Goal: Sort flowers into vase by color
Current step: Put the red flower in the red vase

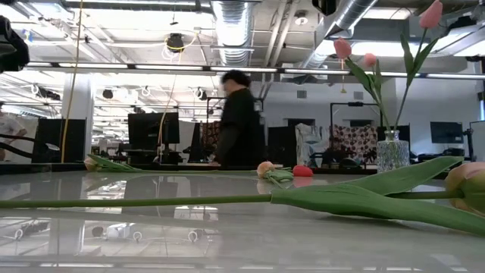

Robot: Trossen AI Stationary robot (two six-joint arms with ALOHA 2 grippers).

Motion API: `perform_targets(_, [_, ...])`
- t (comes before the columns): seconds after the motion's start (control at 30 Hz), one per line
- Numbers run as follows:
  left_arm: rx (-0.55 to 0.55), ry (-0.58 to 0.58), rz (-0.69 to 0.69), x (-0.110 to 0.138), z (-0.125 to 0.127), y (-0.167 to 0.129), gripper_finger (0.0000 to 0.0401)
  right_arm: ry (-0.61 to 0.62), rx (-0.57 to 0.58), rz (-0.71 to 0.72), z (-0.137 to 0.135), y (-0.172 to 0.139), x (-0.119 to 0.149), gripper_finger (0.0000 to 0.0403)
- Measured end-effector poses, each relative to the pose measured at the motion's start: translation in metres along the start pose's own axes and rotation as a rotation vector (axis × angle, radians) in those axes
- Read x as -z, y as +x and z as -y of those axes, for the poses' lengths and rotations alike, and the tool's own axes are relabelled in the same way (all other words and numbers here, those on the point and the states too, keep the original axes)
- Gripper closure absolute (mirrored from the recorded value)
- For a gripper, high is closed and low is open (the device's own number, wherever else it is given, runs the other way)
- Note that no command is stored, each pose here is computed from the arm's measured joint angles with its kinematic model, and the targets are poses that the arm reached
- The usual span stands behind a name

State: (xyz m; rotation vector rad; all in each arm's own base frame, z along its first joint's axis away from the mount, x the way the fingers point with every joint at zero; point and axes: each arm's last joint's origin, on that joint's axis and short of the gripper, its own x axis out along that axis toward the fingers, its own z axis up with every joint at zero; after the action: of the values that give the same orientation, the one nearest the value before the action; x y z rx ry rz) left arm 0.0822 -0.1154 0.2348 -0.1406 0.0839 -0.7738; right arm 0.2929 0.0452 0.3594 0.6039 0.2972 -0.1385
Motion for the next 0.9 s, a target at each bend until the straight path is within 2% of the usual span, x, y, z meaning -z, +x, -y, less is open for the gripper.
perform_targets(0.3, [-0.052, -0.042, 0.003, 0.000, -0.002, 0.000, 0.0342, 0.000, 0.000, 0.000, 0.000, 0.000, 0.000, 0.0133])
perform_targets(0.5, [-0.025, -0.099, -0.033, 0.004, -0.001, 0.000, 0.0312, 0.000, 0.000, 0.000, 0.000, 0.000, 0.000, 0.0133])
perform_targets(0.7, [0.035, -0.180, -0.090, 0.008, 0.000, -0.001, 0.0305, 0.002, 0.005, 0.004, 0.001, 0.000, -0.001, 0.0133])
perform_targets(0.9, [-0.003, -0.288, -0.195, 0.018, -0.002, -0.002, 0.0305, 0.003, 0.005, 0.005, 0.001, 0.000, -0.001, 0.0133])
